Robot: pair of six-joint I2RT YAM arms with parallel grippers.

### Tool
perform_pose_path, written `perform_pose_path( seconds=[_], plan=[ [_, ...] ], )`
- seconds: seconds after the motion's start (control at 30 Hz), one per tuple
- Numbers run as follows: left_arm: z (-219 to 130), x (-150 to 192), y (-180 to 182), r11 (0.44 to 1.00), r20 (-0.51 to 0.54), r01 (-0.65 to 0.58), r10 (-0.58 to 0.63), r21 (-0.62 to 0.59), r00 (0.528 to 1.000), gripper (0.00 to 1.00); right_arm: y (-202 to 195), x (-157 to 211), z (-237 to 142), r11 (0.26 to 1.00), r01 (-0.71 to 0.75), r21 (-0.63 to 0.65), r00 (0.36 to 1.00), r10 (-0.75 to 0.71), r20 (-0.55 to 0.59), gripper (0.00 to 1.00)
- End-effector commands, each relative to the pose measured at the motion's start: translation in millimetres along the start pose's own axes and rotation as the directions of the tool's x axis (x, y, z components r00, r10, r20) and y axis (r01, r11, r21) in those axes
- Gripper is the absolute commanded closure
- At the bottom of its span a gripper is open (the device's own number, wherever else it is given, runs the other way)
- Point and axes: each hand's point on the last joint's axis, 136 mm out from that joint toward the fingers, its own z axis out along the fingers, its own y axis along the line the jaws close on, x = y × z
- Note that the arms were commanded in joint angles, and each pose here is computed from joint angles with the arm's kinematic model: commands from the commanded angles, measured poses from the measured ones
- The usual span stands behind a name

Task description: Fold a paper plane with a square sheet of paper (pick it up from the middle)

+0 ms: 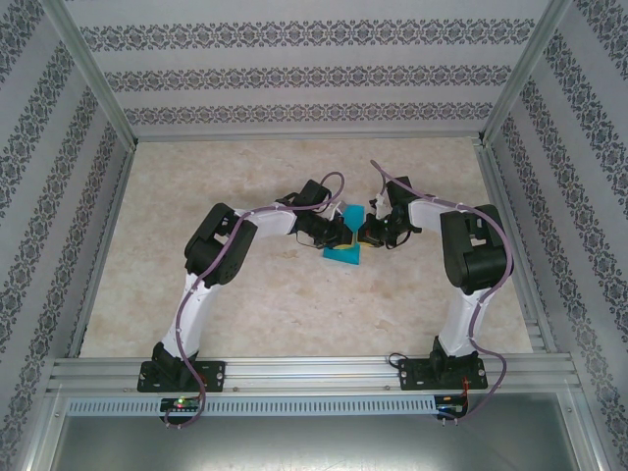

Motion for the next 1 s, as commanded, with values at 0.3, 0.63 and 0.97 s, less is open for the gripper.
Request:
perform_pose_path(
  seconds=[0.3,0.63,0.97],
  plan=[
    [-7.1,28.0,-39.3,0.995,-0.038,-0.102,0.103,0.014,0.994,0.85,-23.2,19.4,10.9,0.995,-0.019,0.096,0.998,0.025,-0.064,1.00],
    [10.5,41.5,-21.5,0.995,-0.094,-0.103,0.102,-0.014,0.990,0.85,-19.8,18.8,10.0,0.996,-0.018,0.084,0.998,0.023,-0.063,1.00],
    [19.4,56.2,-6.3,0.993,-0.148,-0.111,0.103,-0.045,0.984,0.85,-17.2,17.2,8.7,0.997,-0.014,0.079,0.998,0.018,-0.060,1.00]
  ],
)
